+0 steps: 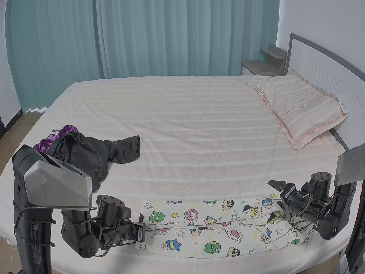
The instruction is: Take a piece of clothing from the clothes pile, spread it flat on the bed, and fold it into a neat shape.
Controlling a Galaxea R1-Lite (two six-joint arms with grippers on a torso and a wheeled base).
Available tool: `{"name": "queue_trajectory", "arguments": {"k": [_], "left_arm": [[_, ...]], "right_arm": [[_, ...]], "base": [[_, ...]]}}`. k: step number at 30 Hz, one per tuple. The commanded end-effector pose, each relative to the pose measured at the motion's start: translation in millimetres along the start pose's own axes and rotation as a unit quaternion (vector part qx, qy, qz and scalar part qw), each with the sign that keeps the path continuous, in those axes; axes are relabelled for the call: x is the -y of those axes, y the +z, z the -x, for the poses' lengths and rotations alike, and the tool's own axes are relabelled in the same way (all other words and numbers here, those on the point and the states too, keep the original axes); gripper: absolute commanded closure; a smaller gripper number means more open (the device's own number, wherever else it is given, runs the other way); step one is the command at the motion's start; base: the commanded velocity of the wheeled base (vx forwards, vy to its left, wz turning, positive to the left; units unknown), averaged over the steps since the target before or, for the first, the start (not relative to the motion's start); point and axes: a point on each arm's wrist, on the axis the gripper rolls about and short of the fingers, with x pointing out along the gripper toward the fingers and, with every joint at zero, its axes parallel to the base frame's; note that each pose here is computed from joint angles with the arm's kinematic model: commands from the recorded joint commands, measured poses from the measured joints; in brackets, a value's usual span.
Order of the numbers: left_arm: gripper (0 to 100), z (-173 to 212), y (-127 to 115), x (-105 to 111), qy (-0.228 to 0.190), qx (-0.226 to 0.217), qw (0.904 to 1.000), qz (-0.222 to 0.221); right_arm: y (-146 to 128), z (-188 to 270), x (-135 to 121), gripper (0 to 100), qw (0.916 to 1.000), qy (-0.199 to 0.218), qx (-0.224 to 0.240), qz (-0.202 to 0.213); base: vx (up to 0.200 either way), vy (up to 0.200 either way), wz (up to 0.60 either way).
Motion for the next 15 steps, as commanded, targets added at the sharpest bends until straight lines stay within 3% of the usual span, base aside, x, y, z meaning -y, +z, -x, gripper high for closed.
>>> {"name": "queue_trajectory", "arguments": {"k": [1,5,6,15], "left_arm": [[100,-4,-6,-1,0.003,-0.012,0.9999,0.002],[100,-5,-5,-1,0.003,-0.009,0.9999,0.005],[0,-4,-4,-1,0.003,-0.008,1.0,0.005],[0,-1,11,-2,0.0,0.024,0.9985,0.049]], "right_arm": [[1,0,-1,0,1.0,0.007,0.003,0.001],[1,0,-1,0,1.0,0.007,0.003,0.001],[1,0,-1,0,1.0,0.007,0.003,0.0],[1,0,-1,0,1.0,0.007,0.003,0.001]], "base": [[0.0,0.0,0.0],[0.0,0.0,0.0],[0.0,0.0,0.0],[0.0,0.0,0.0]]}}
